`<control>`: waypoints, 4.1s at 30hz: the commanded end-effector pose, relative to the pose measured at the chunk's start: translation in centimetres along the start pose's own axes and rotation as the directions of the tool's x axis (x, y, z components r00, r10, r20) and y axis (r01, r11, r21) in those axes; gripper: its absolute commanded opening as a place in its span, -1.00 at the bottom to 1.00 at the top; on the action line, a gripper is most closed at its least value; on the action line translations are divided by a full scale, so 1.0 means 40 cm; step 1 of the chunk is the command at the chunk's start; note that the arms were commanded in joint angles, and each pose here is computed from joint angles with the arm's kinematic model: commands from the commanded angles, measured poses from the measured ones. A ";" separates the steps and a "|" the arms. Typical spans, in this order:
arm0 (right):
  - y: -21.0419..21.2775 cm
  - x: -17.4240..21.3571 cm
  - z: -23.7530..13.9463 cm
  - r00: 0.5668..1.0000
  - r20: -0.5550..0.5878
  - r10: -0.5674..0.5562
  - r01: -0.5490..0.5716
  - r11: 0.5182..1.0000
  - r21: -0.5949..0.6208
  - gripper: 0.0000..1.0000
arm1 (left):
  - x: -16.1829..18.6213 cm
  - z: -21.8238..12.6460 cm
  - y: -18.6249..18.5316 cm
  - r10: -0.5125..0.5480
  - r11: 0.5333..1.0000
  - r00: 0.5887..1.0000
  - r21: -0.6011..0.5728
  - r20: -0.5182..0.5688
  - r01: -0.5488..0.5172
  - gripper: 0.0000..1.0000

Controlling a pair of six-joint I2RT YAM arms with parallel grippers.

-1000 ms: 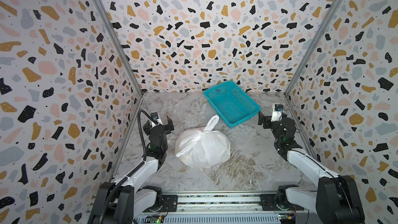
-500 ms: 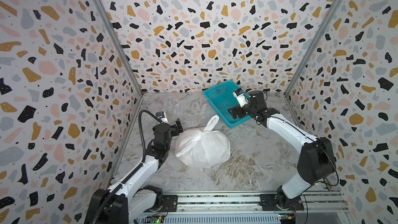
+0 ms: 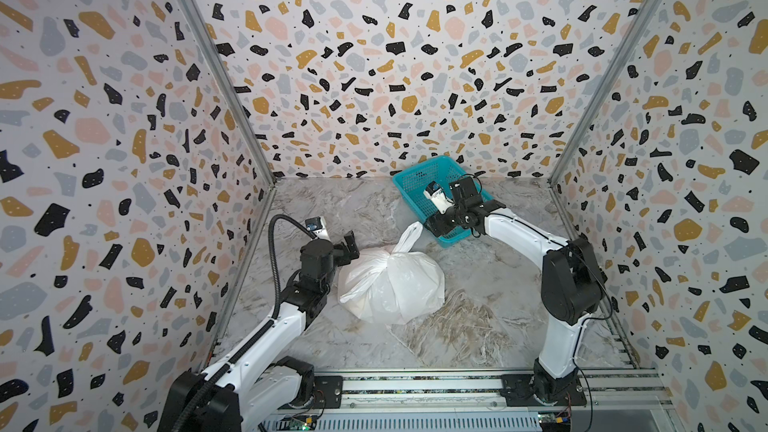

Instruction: Untie the knot of the plastic bag and take out the fruit

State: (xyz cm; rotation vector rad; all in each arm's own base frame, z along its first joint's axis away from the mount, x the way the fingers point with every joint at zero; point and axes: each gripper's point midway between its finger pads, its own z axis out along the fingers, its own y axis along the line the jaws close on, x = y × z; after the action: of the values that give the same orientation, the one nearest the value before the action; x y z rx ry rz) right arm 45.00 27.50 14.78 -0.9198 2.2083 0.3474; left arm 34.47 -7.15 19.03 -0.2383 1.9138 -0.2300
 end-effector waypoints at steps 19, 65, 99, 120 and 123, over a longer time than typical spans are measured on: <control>-0.078 0.042 0.038 0.984 -0.080 0.159 -0.149 0.982 0.113 -0.61 | -0.040 0.003 -0.029 -0.022 0.999 0.999 0.026 0.039 0.021 0.99; 0.308 -0.020 -0.352 0.999 0.042 0.031 -0.014 0.932 -0.362 0.77 | -0.018 -0.075 -0.001 0.008 0.998 0.994 -0.057 -0.110 -0.014 0.99; 0.382 -0.174 -0.264 0.919 0.339 -0.202 0.288 0.930 -0.228 -1.00 | -0.088 -0.077 -0.063 0.056 0.998 0.994 0.029 -0.097 -0.053 0.99; 0.269 0.266 -0.206 0.994 -0.064 -0.086 0.078 0.991 -0.109 -1.00 | 0.124 -0.036 -0.347 0.445 0.826 0.839 0.505 -0.312 -0.250 1.00; 0.261 0.276 -0.206 0.995 -0.074 -0.068 0.060 0.993 -0.099 -1.00 | 0.145 -0.036 -0.372 0.462 0.807 0.825 0.539 -0.324 -0.241 0.99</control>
State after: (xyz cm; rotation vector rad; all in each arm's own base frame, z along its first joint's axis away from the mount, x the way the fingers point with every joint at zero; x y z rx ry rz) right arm 27.69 26.26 11.63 -1.1316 2.2260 0.4325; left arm 32.32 -21.74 17.92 0.4820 2.2414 -0.4854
